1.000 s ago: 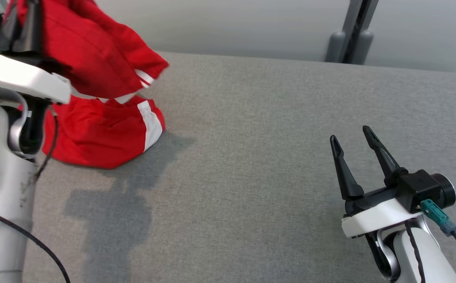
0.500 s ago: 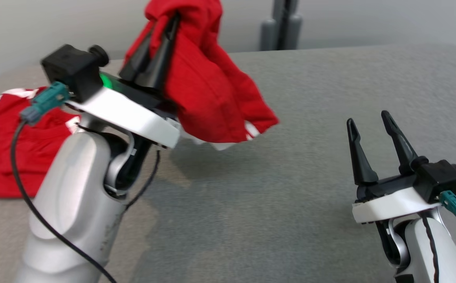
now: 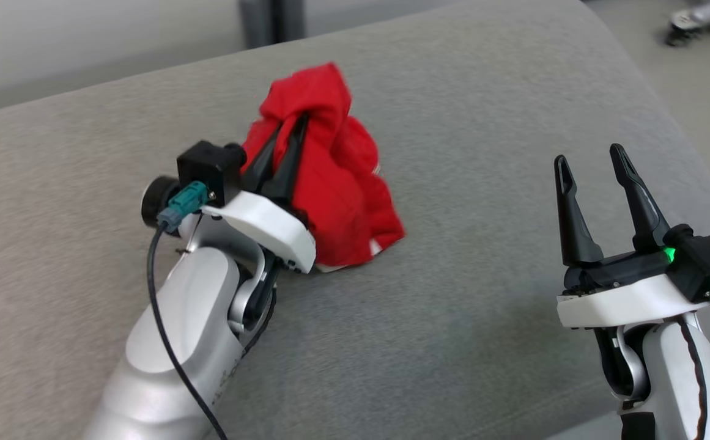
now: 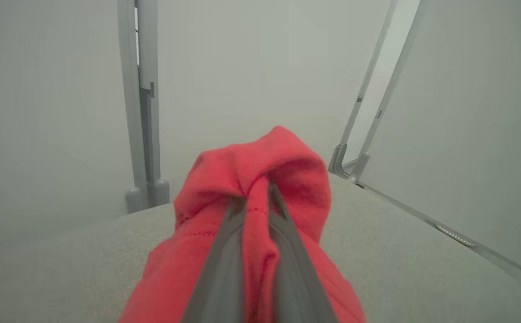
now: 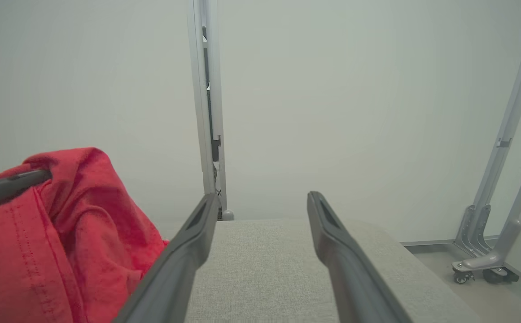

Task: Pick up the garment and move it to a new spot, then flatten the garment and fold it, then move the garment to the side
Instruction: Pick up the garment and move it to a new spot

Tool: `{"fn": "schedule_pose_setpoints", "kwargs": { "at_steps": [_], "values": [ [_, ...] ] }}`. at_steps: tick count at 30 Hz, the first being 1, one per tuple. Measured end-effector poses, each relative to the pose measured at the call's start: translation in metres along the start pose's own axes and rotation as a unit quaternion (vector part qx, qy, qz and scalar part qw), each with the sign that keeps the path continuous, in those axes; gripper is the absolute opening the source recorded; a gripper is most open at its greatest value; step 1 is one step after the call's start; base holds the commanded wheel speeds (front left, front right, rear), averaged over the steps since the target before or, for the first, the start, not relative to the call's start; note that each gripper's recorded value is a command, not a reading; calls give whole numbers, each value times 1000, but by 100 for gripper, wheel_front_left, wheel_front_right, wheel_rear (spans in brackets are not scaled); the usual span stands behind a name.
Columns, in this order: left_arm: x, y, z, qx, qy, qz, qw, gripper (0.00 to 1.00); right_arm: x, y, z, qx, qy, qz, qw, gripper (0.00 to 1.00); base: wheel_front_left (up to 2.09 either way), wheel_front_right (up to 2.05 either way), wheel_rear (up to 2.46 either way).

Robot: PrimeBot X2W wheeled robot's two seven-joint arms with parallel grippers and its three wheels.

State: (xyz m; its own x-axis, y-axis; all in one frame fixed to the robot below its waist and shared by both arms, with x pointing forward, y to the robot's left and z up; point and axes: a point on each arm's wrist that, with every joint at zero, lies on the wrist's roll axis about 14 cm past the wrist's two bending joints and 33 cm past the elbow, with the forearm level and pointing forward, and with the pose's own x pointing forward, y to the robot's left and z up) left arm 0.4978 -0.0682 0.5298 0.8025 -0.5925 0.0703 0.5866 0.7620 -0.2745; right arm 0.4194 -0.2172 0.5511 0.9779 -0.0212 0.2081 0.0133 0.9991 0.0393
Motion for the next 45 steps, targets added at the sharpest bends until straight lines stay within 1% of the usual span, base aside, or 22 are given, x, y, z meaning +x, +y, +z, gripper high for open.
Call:
{"fn": "schedule_pose_setpoints", "kwargs": {
  "at_steps": [1,2,3,5,8,13,17,19,22,25,27,28,29,30,32,34,38,42,45],
  "values": [
    [2,-3,-13,-3,16,-2,1000,0,-3,-6,1,-2,0,-9,1000,100,0,0,0],
    [4,-7,-25,-4,30,-7,1000,49,-6,-11,2,-4,2,-16,1000,100,0,0,0],
    [6,-11,-32,-6,36,-11,999,100,-10,-16,2,-6,3,-22,1000,100,0,0,0],
    [10,-17,-39,-11,39,-16,999,100,-15,-22,2,-10,6,-31,999,100,0,0,0],
    [14,-15,-31,-10,20,-8,1000,100,-22,-24,2,-11,9,-36,999,100,0,0,0],
    [8,6,-1,-5,-23,28,999,100,-21,-10,2,-7,7,-16,1000,100,0,0,0],
    [-7,31,40,22,-76,59,995,100,-13,8,3,-3,2,10,1000,100,0,0,0],
    [-22,47,59,48,-99,81,991,100,-9,19,3,2,-2,25,1000,100,0,0,0],
    [-52,69,71,76,-113,111,984,100,-4,37,0,9,0,49,999,100,0,0,0],
    [-82,82,80,86,-126,130,980,100,-3,55,-5,15,5,72,997,100,0,0,0],
    [-104,92,88,101,-134,148,975,100,0,70,-4,22,1,92,995,100,0,0,0],
    [-104,92,88,101,-134,148,975,100,0,70,-4,22,1,92,995,100,0,0,0],
    [-115,98,91,106,-139,162,971,100,1,78,-3,27,-1,102,994,100,0,0,0],
    [-139,108,95,111,-145,187,965,100,2,93,-2,36,-2,122,992,100,0,0,0],
    [-159,112,96,116,-148,206,960,100,2,103,-4,40,1,136,990,100,0,0,0],
    [-178,115,92,95,-153,229,957,100,0,113,-7,44,5,148,988,100,0,0,0],
    [-209,116,84,83,-153,254,951,100,-4,127,-9,49,9,167,985,100,0,0,0],
    [-231,117,80,69,-157,277,946,100,-5,136,-11,45,12,182,982,100,0,0,0],
    [-233,111,75,73,-149,268,949,100,-5,137,-11,45,12,184,982,100,0,0,0]
  ]
}}
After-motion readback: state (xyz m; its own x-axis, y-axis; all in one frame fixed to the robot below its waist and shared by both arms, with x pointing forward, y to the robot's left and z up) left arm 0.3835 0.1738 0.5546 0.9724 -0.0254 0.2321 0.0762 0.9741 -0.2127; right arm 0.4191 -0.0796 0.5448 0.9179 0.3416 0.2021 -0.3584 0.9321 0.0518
